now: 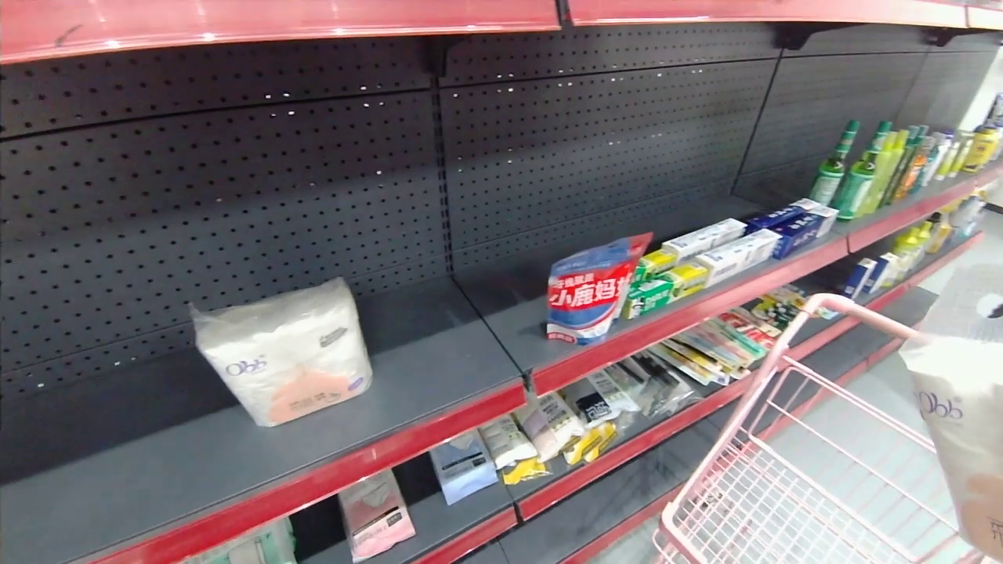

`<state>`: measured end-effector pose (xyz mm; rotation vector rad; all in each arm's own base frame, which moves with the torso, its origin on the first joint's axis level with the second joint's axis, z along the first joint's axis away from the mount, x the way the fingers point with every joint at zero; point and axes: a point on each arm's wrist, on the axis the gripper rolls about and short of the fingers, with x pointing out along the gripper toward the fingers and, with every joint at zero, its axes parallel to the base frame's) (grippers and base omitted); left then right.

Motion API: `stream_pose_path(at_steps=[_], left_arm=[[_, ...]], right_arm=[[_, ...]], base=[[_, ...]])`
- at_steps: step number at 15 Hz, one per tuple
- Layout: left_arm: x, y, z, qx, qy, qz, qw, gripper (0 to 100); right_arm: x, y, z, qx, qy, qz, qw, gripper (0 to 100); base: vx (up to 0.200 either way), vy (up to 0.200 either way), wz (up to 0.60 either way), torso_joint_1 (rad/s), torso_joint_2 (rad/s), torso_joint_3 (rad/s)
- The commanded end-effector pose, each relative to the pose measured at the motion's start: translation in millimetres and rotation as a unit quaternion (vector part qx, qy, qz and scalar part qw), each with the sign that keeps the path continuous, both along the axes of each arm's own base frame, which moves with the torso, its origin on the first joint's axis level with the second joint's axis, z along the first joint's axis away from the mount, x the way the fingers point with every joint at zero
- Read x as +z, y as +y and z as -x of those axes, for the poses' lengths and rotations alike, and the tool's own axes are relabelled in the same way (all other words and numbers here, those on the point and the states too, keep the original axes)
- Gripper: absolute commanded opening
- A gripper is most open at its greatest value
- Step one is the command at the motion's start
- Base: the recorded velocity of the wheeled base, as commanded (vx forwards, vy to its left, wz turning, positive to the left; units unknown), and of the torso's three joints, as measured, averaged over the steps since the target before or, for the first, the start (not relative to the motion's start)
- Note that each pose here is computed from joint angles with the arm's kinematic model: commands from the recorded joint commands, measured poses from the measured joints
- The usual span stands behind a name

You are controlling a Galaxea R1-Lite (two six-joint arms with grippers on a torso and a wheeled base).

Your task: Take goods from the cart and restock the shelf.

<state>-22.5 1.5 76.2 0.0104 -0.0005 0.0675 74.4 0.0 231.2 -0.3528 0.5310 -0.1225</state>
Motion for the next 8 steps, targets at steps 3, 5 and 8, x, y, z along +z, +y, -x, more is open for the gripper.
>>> stream_pose_path(at_steps=[3,5,8], left_arm=[[0.1,0.0,0,0.0,0.0,0.0,1.0,100],[0.1,0.0,0,0.0,0.0,0.0,1.0,100],[0.1,0.0,0,0.0,0.0,-0.001,1.0,100]], right_arm=[[-2,0,7,0.005,-0.007,0.004,1.0,0],[-2,-1,10,0.006,-0.01,0.006,1.0,0],[-3,-1,14,0.008,-0.015,0.011,1.0,0]], base=[[0.0,0.0,0.6,0.004,0.0,0.004],[0.0,0.0,0.6,0.005,0.01,0.007],[0.0,0.0,0.4,0.002,0.0,0.002]])
